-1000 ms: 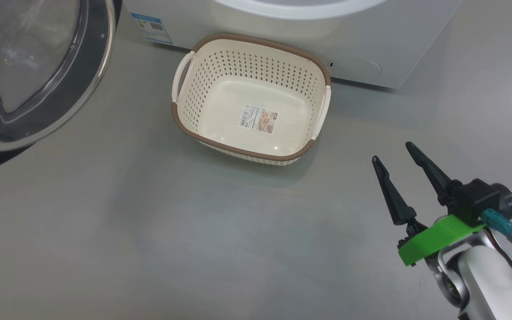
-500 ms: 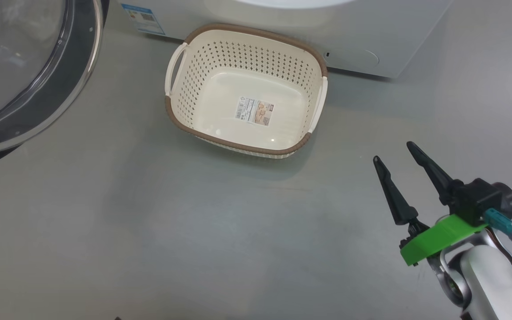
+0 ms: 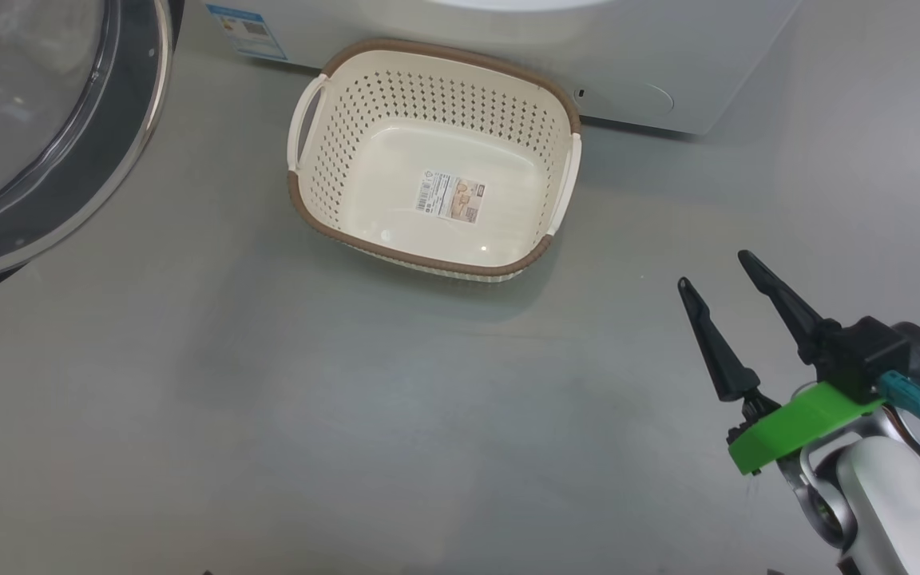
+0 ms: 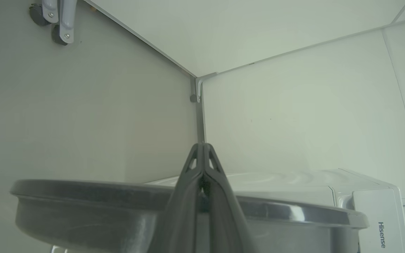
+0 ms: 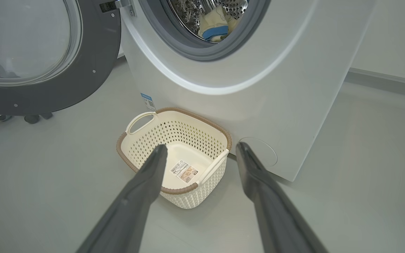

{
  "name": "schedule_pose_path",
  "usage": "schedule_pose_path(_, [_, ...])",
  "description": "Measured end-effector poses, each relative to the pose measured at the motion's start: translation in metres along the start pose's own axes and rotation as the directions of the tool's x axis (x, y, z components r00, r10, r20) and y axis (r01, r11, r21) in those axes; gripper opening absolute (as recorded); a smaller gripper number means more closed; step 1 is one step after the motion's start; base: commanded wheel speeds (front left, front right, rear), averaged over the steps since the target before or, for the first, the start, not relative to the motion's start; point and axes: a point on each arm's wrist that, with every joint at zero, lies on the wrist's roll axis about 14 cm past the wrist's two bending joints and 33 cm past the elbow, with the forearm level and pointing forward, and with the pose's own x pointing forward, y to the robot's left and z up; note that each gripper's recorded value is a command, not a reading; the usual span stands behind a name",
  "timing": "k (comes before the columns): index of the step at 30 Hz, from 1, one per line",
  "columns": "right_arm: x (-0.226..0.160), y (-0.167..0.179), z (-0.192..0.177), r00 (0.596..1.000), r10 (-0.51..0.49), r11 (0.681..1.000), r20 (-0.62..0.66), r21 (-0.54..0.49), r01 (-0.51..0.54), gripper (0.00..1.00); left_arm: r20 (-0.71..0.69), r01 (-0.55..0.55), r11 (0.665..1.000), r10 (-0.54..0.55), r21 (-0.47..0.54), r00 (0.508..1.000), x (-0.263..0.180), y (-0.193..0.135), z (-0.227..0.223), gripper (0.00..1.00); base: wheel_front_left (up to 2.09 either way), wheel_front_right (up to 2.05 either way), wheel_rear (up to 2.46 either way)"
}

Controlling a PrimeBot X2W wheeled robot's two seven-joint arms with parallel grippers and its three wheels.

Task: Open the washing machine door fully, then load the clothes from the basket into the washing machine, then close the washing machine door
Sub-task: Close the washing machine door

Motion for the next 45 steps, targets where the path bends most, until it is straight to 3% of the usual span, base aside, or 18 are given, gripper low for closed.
schedule_pose_path(10, [-0.001,-0.002,0.003,1.000,0.000,1.000,0.005,-0.013,0.000,1.00,-0.064,-0.019,0.999,0.017,-0.045,0.998,0.001,0.009,-0.009,0.00,0.00,0.00,0.00])
schedule_pose_path(25, [-0.008,-0.005,0.020,0.999,0.002,0.998,0.032,-0.065,0.000,1.00,-0.145,0.052,0.989,-0.073,-0.142,0.987,-0.005,-0.006,-0.018,0.00,0.00,0.00,0.00])
schedule_pose_path(36, [-0.012,-0.004,0.026,0.999,0.001,0.997,0.043,-0.074,0.002,1.00,-0.211,0.086,0.989,-0.111,-0.123,0.971,-0.008,-0.015,-0.030,0.00,0.00,0.00,0.00])
schedule_pose_path(45, [-0.013,-0.001,0.033,0.998,0.002,0.997,0.059,-0.078,0.002,1.00,-0.354,0.086,0.990,-0.121,-0.111,0.927,-0.011,-0.017,-0.074,0.00,0.00,0.00,0.00])
